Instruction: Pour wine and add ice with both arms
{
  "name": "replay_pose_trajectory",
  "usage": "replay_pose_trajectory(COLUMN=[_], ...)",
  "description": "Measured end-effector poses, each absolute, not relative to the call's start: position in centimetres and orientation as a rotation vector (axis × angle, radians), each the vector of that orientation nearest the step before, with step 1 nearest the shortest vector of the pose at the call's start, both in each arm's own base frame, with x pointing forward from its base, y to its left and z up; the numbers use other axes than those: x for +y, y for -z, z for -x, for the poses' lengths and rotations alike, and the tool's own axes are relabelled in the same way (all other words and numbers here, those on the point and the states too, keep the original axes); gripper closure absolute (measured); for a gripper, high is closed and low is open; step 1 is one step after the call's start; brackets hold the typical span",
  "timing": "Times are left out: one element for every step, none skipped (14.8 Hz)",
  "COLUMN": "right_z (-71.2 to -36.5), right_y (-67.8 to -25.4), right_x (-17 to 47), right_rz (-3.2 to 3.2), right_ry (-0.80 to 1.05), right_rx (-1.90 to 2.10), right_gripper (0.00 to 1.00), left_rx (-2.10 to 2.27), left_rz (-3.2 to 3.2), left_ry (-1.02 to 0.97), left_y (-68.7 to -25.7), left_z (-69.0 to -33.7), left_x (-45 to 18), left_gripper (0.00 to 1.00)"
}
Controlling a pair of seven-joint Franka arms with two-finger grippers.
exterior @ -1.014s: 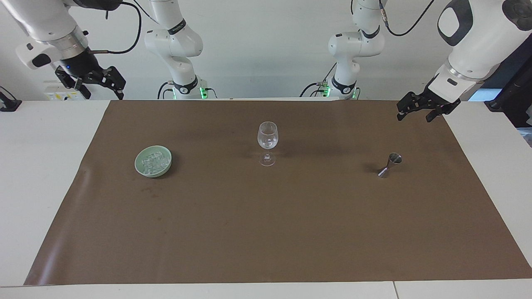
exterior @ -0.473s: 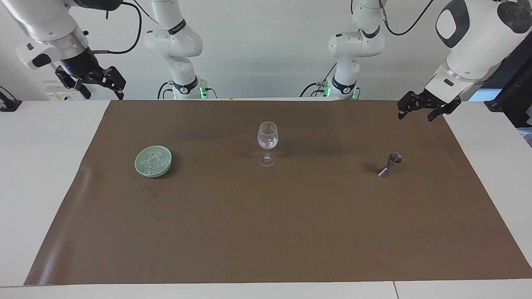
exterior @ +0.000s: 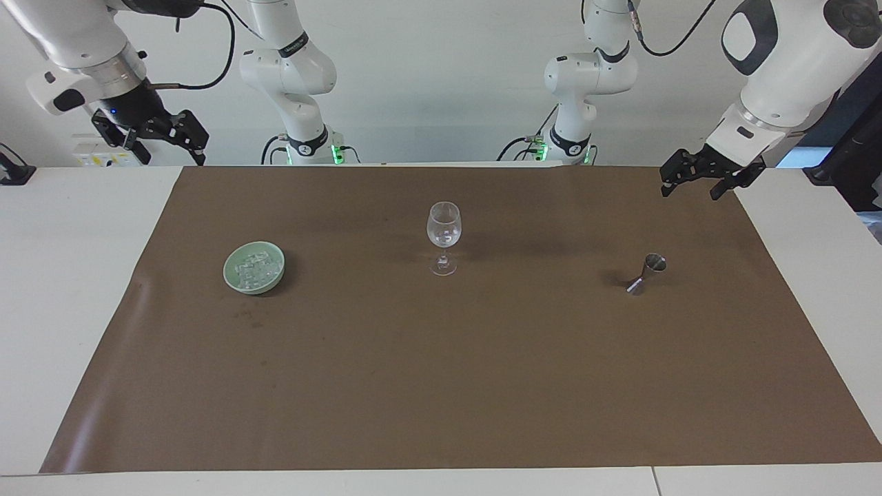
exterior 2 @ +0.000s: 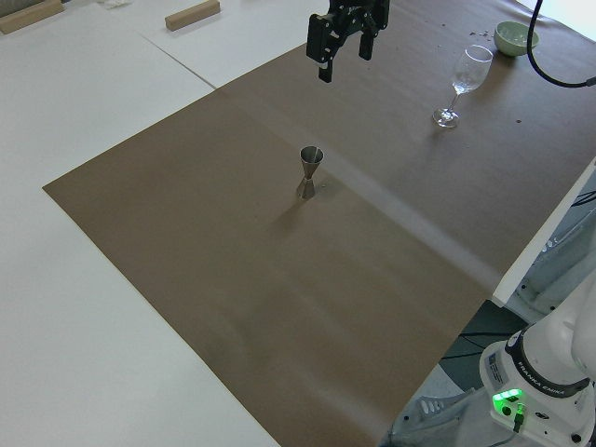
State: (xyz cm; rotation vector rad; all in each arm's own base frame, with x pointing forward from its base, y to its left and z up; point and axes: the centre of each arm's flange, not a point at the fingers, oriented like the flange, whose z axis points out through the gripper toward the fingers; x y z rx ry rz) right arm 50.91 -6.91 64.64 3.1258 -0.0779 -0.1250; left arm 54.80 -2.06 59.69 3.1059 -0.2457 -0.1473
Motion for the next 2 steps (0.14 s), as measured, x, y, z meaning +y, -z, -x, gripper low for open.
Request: replay_pose_trajectory(right_z=[-50.92,-50.92], right_y=[-64.64,-64.64], right_x=[-6.91,-6.91], right_rz=[-3.126,-3.126], right_ry=[0.125,0.125], right_rx=[-0.078,-0.078], right_gripper=[0.00,0.00], left_rx=[-0.245,-0.245], left_rz=[-3.107,-3.107], left_ry=[0.138,0.129], left_y=[-59.67,-59.66], left_z=[-54.88,-54.95], left_x=[-2.06,-2.05], left_gripper=[0.00,0.00])
